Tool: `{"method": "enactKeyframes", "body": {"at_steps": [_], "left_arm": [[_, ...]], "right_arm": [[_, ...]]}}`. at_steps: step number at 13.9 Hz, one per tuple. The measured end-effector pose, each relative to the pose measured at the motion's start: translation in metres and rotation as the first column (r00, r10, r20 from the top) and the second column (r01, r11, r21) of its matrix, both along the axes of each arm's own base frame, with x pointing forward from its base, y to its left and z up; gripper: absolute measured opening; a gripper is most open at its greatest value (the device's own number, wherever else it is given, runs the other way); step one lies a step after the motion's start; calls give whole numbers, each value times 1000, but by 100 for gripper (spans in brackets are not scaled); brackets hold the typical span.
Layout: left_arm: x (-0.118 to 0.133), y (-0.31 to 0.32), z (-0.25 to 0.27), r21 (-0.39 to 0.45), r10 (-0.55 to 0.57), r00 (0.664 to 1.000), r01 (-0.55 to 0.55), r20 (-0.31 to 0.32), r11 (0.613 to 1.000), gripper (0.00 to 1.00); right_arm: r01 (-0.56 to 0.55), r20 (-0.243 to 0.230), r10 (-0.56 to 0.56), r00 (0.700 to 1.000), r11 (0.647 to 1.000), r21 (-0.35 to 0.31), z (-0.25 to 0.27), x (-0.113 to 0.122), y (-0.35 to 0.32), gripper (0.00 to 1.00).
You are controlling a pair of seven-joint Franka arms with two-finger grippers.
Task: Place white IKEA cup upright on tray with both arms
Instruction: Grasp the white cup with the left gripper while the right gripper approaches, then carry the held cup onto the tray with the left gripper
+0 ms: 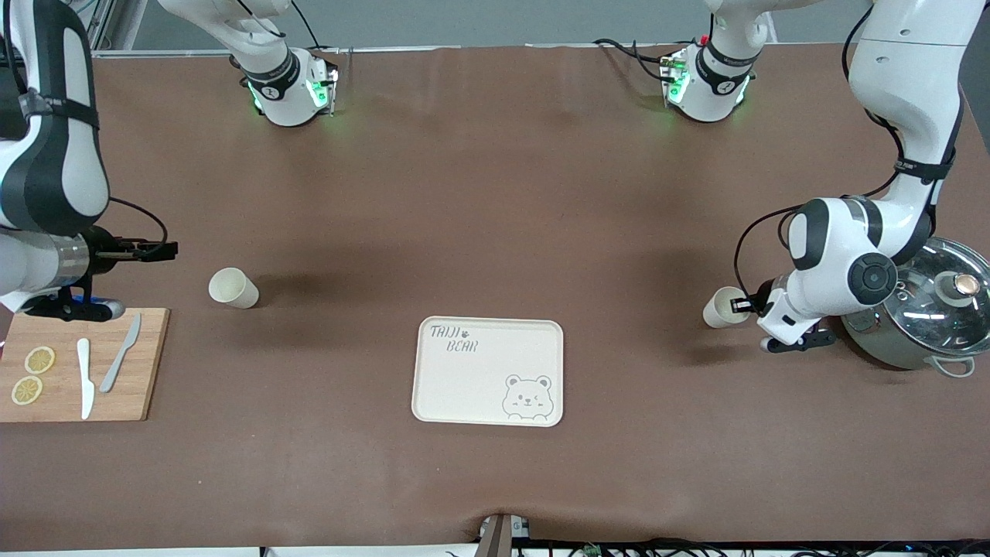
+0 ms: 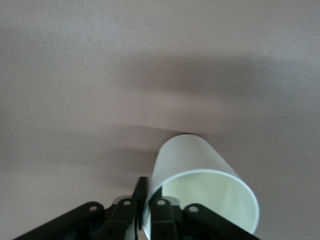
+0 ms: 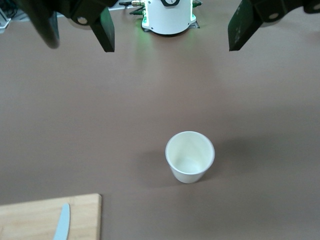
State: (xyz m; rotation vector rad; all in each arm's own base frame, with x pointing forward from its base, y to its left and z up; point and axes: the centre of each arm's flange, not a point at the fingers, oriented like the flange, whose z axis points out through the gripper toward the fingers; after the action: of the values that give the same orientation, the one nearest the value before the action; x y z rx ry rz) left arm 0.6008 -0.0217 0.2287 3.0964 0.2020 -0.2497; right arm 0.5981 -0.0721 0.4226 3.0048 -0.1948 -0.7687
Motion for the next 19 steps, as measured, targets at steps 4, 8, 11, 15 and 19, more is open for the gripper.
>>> {"method": "enactKeyframes", "body": {"at_steps": [4,8,11,15,19], "left_arm": [[12,-5,25,-1,-12,1000,12,3,1000,4],[32,-24,81,0,-22,999,22,-31,1000,4],[40,-57,107,5,19,1000,-19,-15,1000,4],[36,-141,125,-12,134,991,-134,2,991,4],[35,-198,111,-13,261,965,-261,-31,965,4]], "right_arm": [[22,-34,-22,999,1000,-1,-20,1,-14,100],[36,-58,-36,998,999,-1,-36,2,-22,100],[45,9,-45,999,999,-9,-56,13,-34,100],[61,53,-60,997,998,-13,-100,10,-47,100],[80,93,-77,993,997,-23,-123,6,-45,100]]}}
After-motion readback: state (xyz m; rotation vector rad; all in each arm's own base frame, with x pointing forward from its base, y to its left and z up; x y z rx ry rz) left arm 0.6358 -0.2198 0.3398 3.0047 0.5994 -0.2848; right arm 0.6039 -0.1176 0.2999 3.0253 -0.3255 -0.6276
